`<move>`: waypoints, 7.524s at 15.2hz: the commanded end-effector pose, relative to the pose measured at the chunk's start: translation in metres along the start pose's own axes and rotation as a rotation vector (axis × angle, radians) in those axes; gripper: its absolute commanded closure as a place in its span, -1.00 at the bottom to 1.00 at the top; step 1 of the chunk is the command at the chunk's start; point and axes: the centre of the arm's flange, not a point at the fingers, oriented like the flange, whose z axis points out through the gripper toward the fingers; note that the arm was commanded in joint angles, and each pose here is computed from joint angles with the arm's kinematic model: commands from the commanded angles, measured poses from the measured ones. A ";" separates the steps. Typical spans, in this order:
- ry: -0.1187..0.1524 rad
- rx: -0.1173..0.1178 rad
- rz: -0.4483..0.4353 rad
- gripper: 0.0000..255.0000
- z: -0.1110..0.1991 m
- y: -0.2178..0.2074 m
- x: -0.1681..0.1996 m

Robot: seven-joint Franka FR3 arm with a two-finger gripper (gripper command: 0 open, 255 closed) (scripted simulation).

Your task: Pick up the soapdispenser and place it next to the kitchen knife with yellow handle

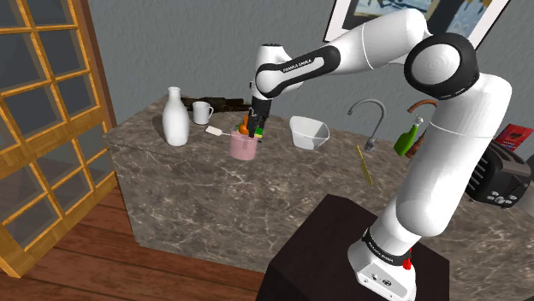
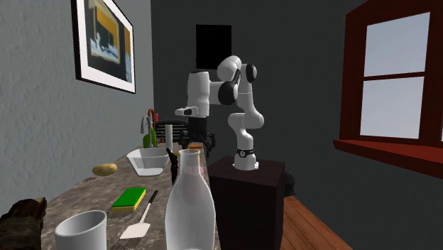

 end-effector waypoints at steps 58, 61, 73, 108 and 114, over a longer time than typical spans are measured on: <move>-0.002 -0.003 -0.005 1.00 -0.127 0.010 0.010; -0.002 -0.003 -0.005 1.00 -0.143 0.010 0.010; -0.002 -0.003 -0.005 1.00 -0.206 0.013 0.010; -0.002 -0.003 -0.005 1.00 -0.224 0.134 -0.381; -0.002 -0.003 -0.005 1.00 -0.223 0.157 -0.456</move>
